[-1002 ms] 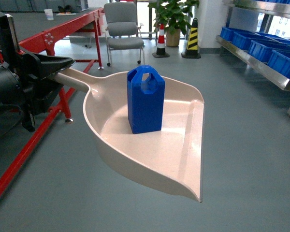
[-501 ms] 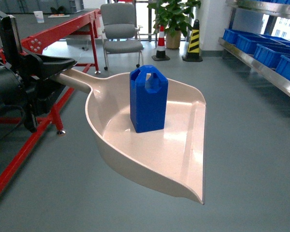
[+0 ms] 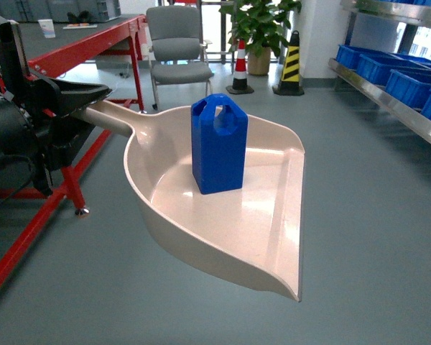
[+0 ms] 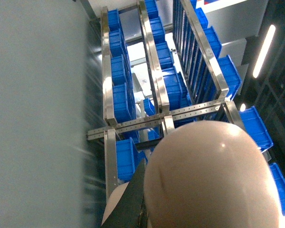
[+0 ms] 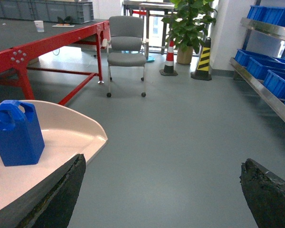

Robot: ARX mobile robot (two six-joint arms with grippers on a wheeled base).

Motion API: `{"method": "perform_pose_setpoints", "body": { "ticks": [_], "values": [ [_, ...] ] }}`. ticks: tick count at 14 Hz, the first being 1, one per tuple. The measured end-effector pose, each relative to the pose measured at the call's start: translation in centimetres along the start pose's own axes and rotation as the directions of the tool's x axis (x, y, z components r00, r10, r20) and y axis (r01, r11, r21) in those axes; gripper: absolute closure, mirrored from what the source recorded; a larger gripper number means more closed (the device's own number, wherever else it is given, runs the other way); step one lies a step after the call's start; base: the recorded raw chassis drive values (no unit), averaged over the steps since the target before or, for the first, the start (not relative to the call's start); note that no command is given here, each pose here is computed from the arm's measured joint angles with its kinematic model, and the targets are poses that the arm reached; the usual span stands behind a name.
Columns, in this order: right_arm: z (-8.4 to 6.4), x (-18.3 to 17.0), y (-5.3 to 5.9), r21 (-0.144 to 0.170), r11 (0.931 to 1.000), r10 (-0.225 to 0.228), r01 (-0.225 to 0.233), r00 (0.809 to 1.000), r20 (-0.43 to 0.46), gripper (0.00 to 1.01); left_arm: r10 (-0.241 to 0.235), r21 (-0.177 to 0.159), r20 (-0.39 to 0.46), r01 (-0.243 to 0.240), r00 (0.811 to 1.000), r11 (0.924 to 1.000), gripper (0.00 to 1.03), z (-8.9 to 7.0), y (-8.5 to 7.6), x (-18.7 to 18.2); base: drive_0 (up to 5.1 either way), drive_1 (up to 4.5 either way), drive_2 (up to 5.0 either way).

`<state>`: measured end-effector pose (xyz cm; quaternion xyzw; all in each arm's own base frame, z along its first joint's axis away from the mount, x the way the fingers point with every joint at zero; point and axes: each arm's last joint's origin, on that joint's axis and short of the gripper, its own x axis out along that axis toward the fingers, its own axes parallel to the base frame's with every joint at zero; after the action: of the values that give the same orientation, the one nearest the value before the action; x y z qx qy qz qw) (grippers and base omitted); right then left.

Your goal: Place part in tray to right shelf

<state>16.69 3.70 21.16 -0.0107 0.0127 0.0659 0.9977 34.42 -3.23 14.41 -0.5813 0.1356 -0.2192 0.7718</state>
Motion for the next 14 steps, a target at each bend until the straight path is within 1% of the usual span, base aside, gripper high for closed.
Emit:
{"method": "perform_pose_setpoints", "body": {
  "ticks": [14],
  "values": [
    [-0.02,0.0,0.01,0.0,1.0,0.001,-0.001,1.0,-0.002,0.03,0.003,-0.002,-0.001,-0.003,1.0,1.0,0.87,0.01,0.04,-0.01,0.0,4.33,-4.3]
  ]
}}
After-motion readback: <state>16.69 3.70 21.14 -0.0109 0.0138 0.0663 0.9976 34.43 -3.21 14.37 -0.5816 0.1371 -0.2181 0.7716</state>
